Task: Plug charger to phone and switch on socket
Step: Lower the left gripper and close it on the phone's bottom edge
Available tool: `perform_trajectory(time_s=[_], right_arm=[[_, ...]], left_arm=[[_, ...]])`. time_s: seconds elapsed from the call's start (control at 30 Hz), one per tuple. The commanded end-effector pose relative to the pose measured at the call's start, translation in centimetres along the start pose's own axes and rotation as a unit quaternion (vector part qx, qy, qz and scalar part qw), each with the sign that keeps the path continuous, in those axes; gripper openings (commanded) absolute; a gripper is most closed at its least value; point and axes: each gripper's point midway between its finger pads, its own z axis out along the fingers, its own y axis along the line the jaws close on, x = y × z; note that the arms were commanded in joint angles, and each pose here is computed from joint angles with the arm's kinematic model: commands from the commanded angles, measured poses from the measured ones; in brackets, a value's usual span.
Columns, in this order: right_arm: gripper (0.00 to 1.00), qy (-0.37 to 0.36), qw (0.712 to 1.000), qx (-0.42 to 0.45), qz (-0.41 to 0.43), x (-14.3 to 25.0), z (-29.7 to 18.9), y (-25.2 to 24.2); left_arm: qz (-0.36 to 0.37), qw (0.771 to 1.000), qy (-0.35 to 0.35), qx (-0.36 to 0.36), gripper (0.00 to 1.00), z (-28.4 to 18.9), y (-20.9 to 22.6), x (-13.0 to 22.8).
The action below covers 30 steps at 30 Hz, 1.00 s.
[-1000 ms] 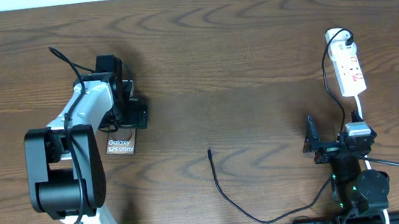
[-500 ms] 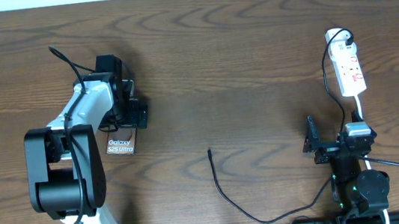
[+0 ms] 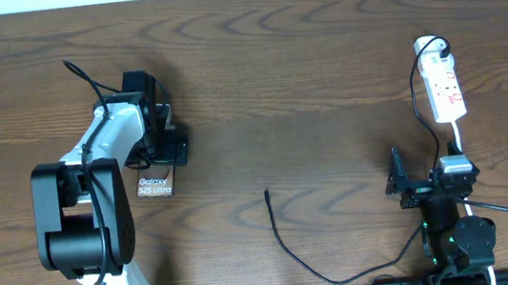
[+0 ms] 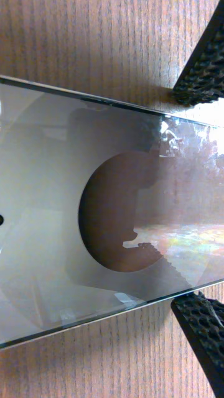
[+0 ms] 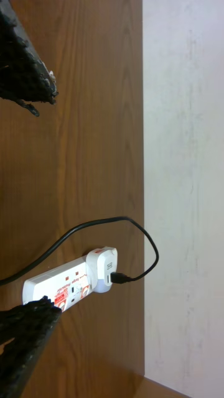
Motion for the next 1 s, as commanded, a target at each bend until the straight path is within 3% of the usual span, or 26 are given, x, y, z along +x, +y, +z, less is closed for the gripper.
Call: perform_trajectory(time_s=[0.0,0.37,0.97], right_arm=[[0.99,0.000,1.000,0.001,-0.005,0.04,-0.02,-0.07],[0.99,0.000,1.000,0.001,-0.005,0.04,-0.02,-0.07],[0.99,0.000,1.000,0.001,-0.005,0.04,-0.02,-0.07]], left_arm=[[0.010,1.000,0.016,-0.002,0.98,0.95,0.02,0.53],[0.009,1.000,0.014,-0.002,1.00,0.97,0.03,0.44],[0.010,1.000,0.014,-0.002,0.87,0.97,0.03,0.44]])
